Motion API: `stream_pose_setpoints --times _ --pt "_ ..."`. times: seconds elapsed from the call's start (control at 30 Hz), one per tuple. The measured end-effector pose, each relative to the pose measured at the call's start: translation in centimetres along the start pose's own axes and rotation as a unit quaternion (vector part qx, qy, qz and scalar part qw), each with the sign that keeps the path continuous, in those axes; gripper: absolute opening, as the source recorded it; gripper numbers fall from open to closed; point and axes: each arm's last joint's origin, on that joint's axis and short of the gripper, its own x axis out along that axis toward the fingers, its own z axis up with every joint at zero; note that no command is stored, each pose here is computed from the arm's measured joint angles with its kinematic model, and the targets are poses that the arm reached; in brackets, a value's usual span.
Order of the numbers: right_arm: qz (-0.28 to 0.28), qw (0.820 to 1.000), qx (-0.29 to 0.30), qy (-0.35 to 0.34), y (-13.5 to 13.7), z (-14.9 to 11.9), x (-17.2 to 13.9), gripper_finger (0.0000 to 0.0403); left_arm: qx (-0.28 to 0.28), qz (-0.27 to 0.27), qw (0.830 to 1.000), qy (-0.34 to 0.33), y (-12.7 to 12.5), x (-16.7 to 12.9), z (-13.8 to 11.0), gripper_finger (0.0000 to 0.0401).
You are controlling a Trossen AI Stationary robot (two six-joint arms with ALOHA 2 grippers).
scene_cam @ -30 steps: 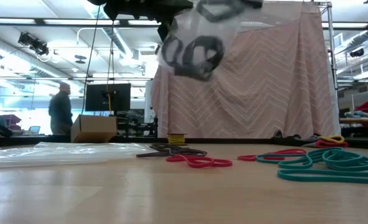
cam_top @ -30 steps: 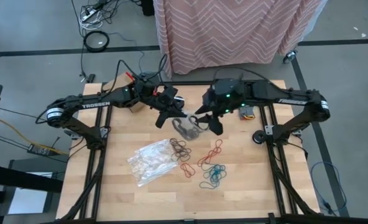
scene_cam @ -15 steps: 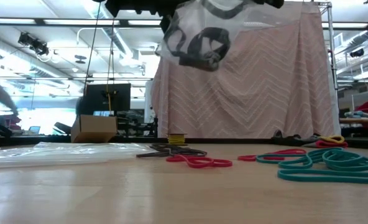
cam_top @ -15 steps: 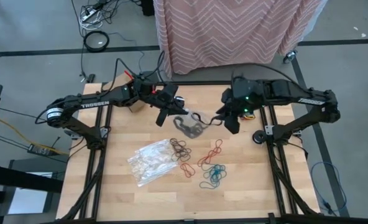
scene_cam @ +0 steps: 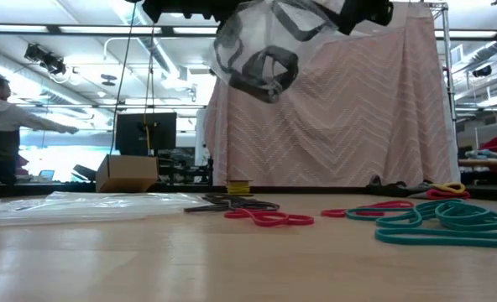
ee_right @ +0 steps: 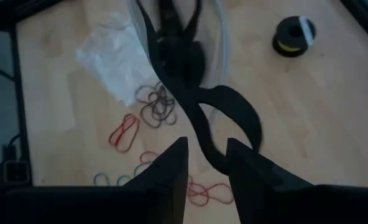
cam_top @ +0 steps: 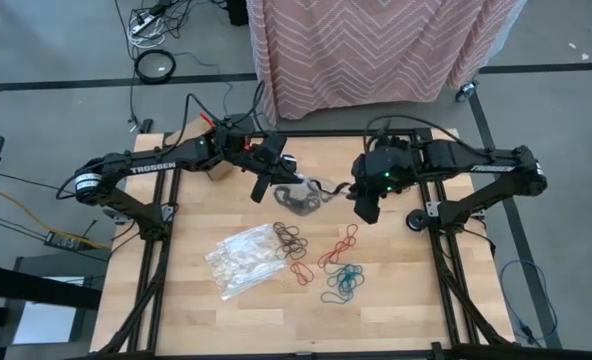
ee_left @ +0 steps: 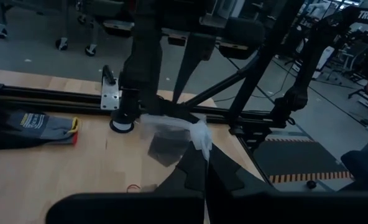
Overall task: Sort rubber bands
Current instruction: Put the black rubber band into the transparent zip bag
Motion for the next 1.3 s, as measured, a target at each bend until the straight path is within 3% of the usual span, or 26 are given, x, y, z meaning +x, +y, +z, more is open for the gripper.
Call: stream_pose_setpoints --times 0.4,0.97,1.3 --pt "0.009 0.999 -0.003 -0.033 0.4 0.5 0.0 0.0093 -0.003 0.0 1.0 0.004 0.0 0.0 -0.1 0.0" --pt "-0.047 0.998 0.006 -0.041 -0.3 0.0 -0.8 0.0089 0.005 -0.001 1.0 0.005 0.0 0.0 -0.1 0.0" --pt "-0.031 0.997 0.002 -0.066 0.1 -0.3 -2.2 0.0089 0.002 0.004 1.0 0.003 0.7 -0.5 0.0 0.0"
